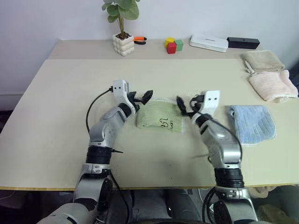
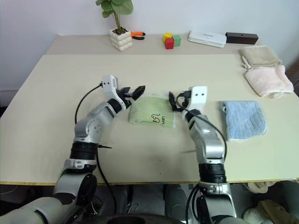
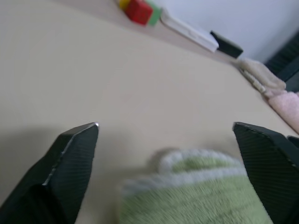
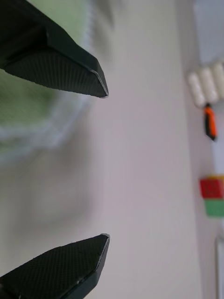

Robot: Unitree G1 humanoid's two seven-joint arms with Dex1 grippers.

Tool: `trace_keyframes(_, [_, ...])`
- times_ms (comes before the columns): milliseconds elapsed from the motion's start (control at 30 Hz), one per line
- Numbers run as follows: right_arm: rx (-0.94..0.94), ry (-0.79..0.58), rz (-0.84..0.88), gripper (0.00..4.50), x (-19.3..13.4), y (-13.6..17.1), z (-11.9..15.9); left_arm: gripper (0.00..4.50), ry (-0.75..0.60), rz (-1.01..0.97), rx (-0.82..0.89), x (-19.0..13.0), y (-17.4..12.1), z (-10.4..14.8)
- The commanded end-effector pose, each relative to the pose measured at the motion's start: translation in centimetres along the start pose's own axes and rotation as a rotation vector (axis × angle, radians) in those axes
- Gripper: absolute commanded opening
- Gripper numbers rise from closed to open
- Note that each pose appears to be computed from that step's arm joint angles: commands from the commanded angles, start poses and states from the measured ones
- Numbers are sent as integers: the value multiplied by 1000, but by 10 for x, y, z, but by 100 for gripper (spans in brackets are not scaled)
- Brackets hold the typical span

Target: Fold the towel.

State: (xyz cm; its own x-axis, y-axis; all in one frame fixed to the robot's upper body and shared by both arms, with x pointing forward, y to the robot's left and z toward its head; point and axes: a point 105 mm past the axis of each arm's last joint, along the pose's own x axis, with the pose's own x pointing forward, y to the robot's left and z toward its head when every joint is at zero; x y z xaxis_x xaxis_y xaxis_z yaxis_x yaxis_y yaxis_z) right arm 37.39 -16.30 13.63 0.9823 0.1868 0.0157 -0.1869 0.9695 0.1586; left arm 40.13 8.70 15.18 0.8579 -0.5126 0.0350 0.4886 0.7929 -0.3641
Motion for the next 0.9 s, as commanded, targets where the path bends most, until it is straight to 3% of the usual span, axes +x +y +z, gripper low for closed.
trace_keyframes(33, [52, 30, 88, 447, -5, 6, 11, 448, -63, -152, 134, -11, -15, 27])
trace_keyframes(133, [31, 45, 150, 447, -12, 11, 18, 448, -72, -217, 198, -28, -7, 36])
trace_keyframes(267, [32, -10, 201, 447, -18, 14, 34, 448, 11, -284, 212, -50, 9, 33])
trace_keyframes(367, [1, -72, 361, 447, -37, 22, 58, 448, 135, -270, 59, -64, 24, 29])
trace_keyframes(433, [-83, -93, 477, 447, -55, 25, 69, 448, 265, -292, 4, -74, 23, 11])
trace_keyframes(567, [-265, 41, 715, 447, -106, 7, 73, 448, 369, -299, -210, -79, 13, -14])
trace_keyframes(733, [-360, 69, 695, 447, -116, -18, 83, 448, 374, -273, -311, -72, 7, -25])
trace_keyframes(900, [-368, 70, 696, 447, -114, -17, 85, 448, 395, -258, -506, -61, -3, -43])
